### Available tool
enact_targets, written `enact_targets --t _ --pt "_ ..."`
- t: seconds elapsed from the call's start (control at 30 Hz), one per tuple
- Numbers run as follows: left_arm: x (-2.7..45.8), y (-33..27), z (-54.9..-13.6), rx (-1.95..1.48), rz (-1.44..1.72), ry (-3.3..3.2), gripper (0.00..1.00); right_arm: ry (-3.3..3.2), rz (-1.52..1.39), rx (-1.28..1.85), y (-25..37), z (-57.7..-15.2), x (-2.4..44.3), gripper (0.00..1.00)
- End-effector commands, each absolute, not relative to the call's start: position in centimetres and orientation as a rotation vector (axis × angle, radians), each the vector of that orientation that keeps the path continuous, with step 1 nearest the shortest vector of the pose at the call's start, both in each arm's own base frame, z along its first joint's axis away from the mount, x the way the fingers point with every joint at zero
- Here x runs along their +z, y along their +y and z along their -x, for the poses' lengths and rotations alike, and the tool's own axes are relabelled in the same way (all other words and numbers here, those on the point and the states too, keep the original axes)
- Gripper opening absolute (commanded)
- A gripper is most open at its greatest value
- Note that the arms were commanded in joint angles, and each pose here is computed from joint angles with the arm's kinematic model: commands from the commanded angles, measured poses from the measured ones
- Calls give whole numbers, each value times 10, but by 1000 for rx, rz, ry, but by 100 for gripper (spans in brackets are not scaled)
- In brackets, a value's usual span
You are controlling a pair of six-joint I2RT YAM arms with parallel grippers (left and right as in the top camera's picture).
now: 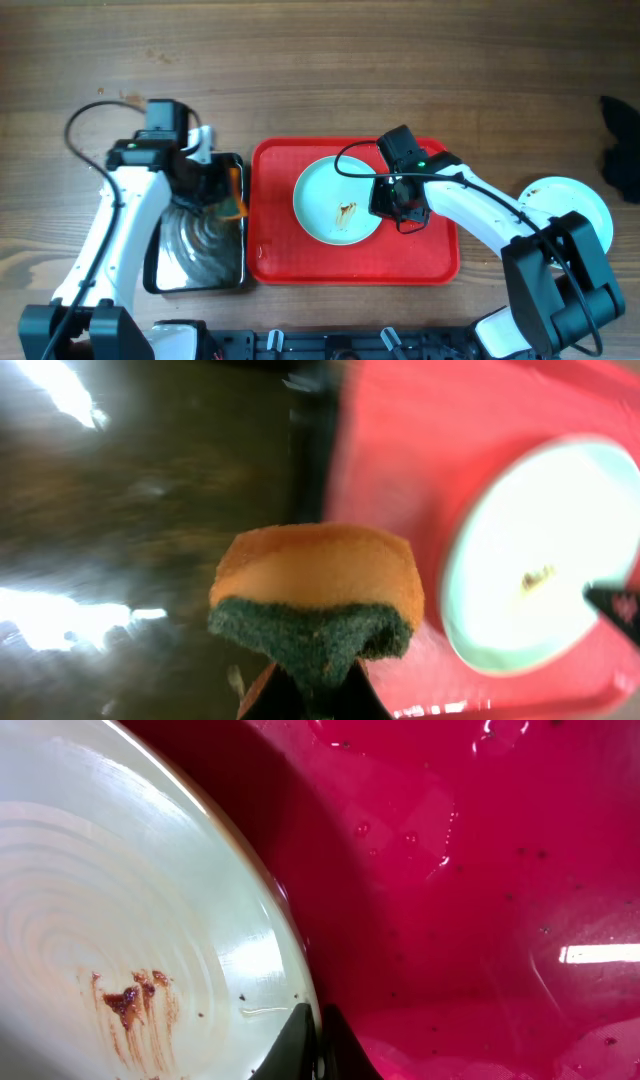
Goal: Clean dirty plates on tray and stack at the side
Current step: 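Hold the plate with the right gripper and scrub it with the sponge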
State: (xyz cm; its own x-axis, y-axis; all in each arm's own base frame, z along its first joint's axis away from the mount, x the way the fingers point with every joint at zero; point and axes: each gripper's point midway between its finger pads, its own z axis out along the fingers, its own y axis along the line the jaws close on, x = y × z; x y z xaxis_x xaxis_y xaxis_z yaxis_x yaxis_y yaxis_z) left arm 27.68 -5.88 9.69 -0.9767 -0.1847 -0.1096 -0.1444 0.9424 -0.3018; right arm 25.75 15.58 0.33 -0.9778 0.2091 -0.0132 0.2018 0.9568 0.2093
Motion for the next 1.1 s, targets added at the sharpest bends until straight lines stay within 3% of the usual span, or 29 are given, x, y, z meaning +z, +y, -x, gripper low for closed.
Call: enact_targets --t 0.0,0.13,0.53,0.93,1.07 --pt "106 -121 -276 -588 -183 2901 4 3104 -299 300 153 -249 -6 5" --pt "107 -181 -276 -798 -398 2818 4 3108 -300 297 152 -249 -7 5" --pt "65 -266 -284 -1412 -513 2711 4 3112 -301 294 152 -247 -7 5" --pt "16 -307 -255 -1305 -408 2932 4 3120 -303 288 151 -246 -7 5" --pt "-19 -288 -266 -1058 -148 3065 4 3129 -305 280 150 -243 -7 5"
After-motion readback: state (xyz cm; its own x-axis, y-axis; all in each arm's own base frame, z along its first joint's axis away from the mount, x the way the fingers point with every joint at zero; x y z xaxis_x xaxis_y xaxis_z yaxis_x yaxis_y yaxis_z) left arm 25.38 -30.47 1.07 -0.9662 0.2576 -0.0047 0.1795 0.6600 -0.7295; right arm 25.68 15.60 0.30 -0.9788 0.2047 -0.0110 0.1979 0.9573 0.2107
